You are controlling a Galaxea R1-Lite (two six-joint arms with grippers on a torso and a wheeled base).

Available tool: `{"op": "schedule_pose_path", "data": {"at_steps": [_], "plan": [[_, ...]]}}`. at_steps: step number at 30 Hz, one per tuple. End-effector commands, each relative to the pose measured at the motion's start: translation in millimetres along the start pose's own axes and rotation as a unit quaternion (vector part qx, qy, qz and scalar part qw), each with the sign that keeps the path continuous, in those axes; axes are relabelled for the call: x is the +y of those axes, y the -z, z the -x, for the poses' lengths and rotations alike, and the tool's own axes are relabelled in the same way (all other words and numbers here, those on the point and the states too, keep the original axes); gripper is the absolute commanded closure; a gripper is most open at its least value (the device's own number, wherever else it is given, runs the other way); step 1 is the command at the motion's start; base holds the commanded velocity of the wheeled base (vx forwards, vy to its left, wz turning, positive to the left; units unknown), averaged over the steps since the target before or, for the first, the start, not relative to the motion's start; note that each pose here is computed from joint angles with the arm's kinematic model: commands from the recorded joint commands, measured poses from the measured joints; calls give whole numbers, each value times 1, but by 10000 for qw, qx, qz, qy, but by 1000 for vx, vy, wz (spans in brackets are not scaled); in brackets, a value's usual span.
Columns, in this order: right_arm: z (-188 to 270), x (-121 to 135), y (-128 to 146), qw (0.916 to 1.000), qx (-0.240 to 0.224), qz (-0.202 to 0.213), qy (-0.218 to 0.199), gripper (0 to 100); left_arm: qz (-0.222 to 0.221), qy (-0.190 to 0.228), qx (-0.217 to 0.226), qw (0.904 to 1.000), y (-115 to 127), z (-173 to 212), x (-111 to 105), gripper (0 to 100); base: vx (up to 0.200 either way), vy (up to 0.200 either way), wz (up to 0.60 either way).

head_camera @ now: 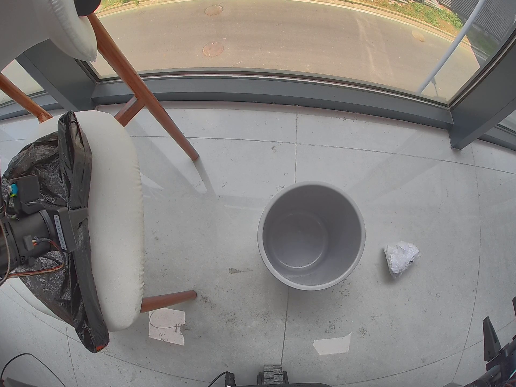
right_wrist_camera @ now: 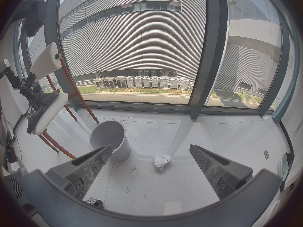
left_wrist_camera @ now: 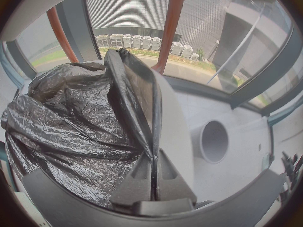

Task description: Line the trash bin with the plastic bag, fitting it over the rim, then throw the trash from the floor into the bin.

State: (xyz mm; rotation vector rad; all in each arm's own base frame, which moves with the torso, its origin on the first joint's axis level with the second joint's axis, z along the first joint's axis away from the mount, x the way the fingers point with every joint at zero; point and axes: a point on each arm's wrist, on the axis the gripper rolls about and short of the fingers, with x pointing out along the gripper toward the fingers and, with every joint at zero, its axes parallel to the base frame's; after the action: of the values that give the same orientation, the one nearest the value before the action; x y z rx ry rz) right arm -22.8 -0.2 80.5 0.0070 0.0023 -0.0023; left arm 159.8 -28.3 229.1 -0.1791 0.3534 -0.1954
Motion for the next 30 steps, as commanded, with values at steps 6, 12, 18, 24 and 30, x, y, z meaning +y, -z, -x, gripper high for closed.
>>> {"op": "schedule_pose_path", "data": {"at_steps": [6,12,18,24,30], "plan": [[-1,0,4,10000,58,-34,-19,0,1859,2165,-383,9577,-10,70,-15,100,0,0,0],[-1,0,4,10000,58,-42,-26,0,2442,3199,15,9154,-4,96,-20,100,0,0,0],[-1,1,5,9999,66,-19,-103,0,2206,4016,379,8880,0,111,-23,100,0,0,0],[-9,0,-72,9908,-856,-552,-888,0,2110,4281,506,8773,-11,110,-26,100,0,0,0],[-44,10,-146,9661,-433,-1544,-2022,0,1785,4172,602,8891,-33,54,-28,100,0,0,0]]}}
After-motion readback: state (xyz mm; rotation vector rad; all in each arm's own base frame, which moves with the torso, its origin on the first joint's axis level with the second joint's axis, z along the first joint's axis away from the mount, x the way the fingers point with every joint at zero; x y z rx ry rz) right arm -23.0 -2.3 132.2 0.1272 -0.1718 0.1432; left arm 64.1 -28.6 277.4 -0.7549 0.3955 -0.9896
